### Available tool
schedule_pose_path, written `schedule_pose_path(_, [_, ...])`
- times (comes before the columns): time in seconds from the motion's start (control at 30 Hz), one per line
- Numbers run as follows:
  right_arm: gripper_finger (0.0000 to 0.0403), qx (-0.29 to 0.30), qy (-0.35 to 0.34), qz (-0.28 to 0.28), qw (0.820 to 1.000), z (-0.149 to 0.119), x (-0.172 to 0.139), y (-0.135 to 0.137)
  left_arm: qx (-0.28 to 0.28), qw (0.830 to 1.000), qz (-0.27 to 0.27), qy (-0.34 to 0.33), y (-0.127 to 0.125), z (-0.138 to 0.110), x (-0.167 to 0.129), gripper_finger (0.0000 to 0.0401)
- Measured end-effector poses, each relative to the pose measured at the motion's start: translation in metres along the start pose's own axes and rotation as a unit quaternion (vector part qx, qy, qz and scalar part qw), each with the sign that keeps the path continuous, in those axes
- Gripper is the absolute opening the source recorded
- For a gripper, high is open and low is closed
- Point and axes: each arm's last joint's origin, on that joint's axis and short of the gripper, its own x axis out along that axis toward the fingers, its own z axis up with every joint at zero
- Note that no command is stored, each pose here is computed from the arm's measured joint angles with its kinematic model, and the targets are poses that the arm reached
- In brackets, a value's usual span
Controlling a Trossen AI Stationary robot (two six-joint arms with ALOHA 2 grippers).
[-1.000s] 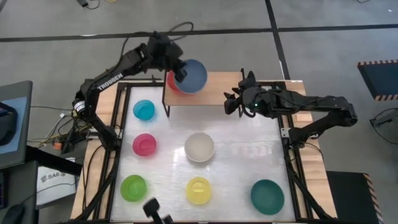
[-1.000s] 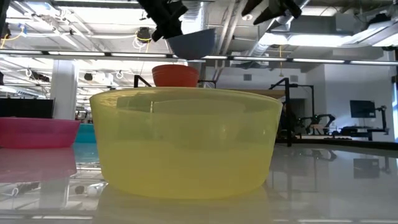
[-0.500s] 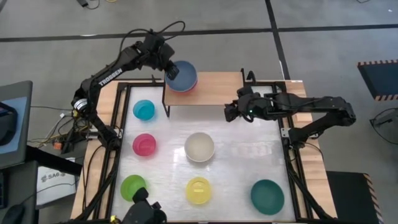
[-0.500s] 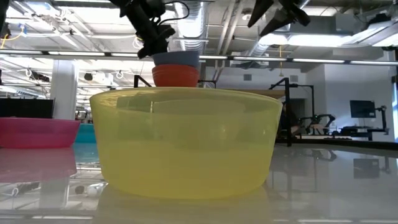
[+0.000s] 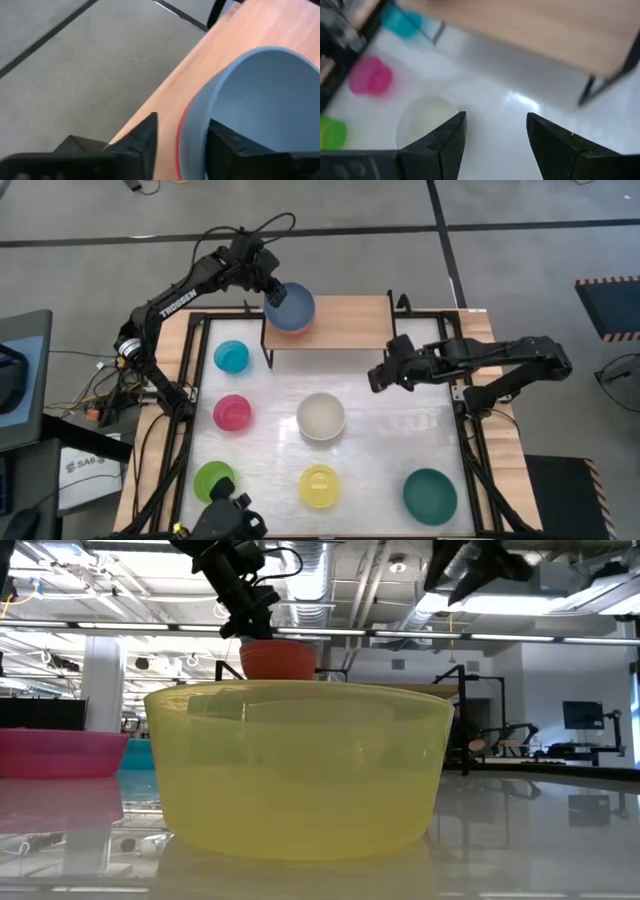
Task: Place and stack bowls onto a shelf
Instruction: Stack the blue bowl on top of the orange bowl on the shelf
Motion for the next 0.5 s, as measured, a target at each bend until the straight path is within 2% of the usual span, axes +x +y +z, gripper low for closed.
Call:
schedule_pose_path(0.2, [0.0232,-0.018,0.098,-0.030,0.995,-0.031,-0.003,0.002,-0.008,0.999,0.018,-0.035,0.013,0.009,-0.010,0.0184])
schedule_pose_path(0.33, [0.0232,-0.021,0.138,-0.022,0.990,-0.054,-0.007,0.012,-0.015,0.999,0.006,-0.034,0.021,0.008,-0.006,0.0188])
schedule_pose_path(0.5, [0.0232,-0.031,0.163,-0.012,0.986,-0.083,-0.003,0.030,-0.008,1.000,-0.026,-0.012,0.016,0.002,0.010,0.0180])
